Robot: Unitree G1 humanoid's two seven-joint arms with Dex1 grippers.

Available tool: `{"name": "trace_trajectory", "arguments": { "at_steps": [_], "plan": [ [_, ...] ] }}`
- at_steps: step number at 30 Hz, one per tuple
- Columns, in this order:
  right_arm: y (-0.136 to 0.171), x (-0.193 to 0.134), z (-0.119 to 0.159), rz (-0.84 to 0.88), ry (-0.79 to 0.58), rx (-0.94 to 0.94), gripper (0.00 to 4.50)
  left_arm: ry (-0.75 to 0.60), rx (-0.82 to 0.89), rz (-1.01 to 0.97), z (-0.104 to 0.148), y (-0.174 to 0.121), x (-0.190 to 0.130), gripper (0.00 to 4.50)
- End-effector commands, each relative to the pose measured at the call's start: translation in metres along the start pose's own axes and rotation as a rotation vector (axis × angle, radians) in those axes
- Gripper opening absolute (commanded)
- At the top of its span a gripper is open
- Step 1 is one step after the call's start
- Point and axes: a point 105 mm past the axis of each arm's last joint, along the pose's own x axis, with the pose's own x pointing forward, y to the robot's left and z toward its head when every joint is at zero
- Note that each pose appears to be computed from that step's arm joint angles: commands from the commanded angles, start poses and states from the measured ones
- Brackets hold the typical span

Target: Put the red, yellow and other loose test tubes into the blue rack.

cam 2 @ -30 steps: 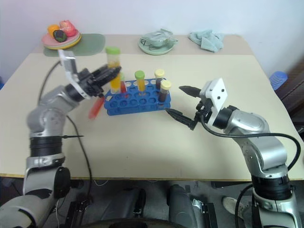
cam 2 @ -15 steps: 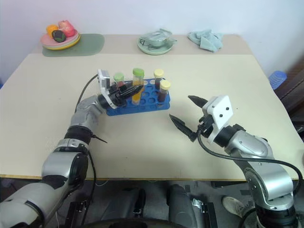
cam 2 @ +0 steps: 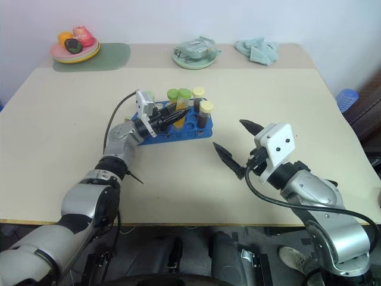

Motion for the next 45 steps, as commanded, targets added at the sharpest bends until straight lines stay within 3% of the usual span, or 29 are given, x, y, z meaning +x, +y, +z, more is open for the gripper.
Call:
{"name": "trace_trajectory", "arguments": {
  "at_steps": [1, 10, 18, 23, 25, 26, 31, 33, 37, 41, 45],
  "plan": [
    [0.0, -0.002, 0.015, -0.013, -0.049, -0.028, 4.5, 0.026, 0.029, 0.034, -0.011, 0.001, -0.012, 0.78],
    [-0.003, 0.0, 0.015, -0.013, -0.049, -0.028, 4.5, 0.002, -0.009, 0.063, -0.024, -0.005, -0.021, 0.78],
    [-0.005, -0.002, 0.014, -0.009, -0.044, -0.032, 4.5, -0.098, -0.034, 0.071, -0.01, -0.004, -0.02, 0.78],
    [-0.007, -0.003, 0.013, -0.005, -0.042, -0.033, 4.5, -0.129, -0.044, 0.056, -0.003, -0.007, -0.017, 3.37],
    [-0.007, -0.004, 0.012, -0.002, -0.038, -0.034, 4.5, -0.139, -0.032, 0.082, 0.006, -0.005, -0.011, 4.25],
    [-0.007, -0.005, 0.011, -0.002, -0.037, -0.034, 4.5, -0.151, -0.023, 0.084, 0.014, -0.005, -0.008, 4.44],
    [-0.008, -0.005, 0.008, 0.013, -0.024, -0.034, 4.5, -0.195, 0.121, 0.078, 0.061, -0.009, -0.006, 4.44],
    [-0.006, -0.005, 0.006, 0.045, -0.008, -0.039, 4.5, -0.2, 0.091, 0.137, 0.088, 0.005, -0.01, 4.44],
    [-0.009, -0.01, 0.003, 0.091, 0.027, -0.05, 4.5, -0.185, 0.052, 0.292, 0.116, 0.028, -0.025, 4.44],
    [-0.01, -0.023, -0.003, 0.151, 0.087, -0.056, 4.5, 0.025, 0.101, 0.602, 0.116, 0.064, -0.057, 4.44],
    [-0.016, -0.03, -0.004, 0.179, 0.109, -0.068, 4.5, 0.224, -0.017, 0.78, 0.109, 0.081, -0.092, 4.44]
  ]
}}
